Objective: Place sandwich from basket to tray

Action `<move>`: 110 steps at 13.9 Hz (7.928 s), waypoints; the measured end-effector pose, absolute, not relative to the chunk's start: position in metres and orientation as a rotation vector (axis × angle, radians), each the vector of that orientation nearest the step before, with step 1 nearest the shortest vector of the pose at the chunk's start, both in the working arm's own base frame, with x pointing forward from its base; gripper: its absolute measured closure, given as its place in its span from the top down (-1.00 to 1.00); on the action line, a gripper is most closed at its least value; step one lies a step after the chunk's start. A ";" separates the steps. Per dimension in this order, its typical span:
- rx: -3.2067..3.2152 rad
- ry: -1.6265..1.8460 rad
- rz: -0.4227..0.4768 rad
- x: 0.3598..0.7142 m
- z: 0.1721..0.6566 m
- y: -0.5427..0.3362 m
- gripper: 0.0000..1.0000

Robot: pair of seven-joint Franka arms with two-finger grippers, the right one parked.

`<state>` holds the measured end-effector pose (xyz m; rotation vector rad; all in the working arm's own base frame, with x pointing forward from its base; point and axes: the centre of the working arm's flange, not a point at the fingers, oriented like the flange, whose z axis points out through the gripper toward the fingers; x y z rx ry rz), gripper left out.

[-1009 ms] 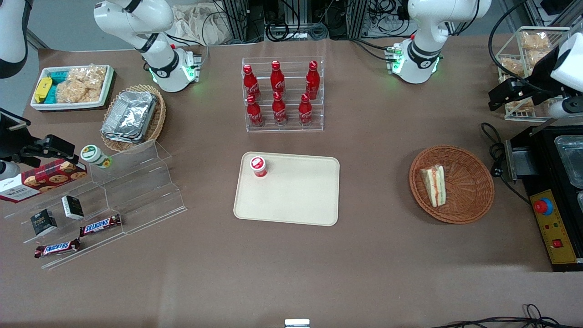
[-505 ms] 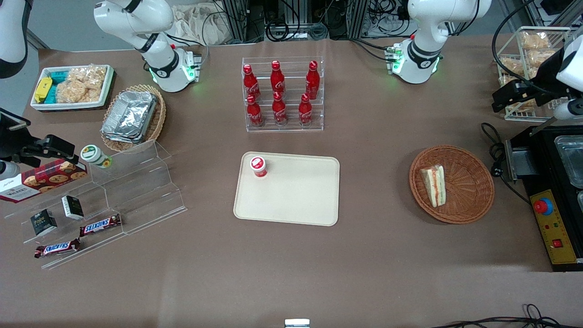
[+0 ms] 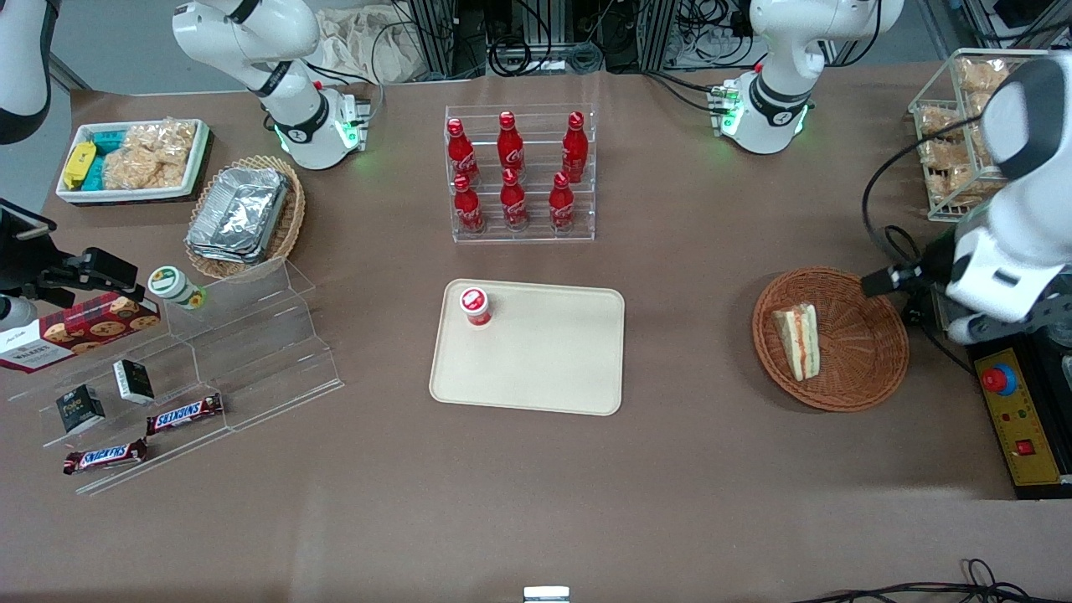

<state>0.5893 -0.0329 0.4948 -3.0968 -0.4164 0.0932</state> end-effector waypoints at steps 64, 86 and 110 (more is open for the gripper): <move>-3.070 -0.436 0.277 0.584 0.259 -0.423 -0.70; -2.995 -0.966 -0.122 0.598 0.519 -0.344 1.00; -3.134 -0.227 -0.054 0.486 0.640 -0.008 1.00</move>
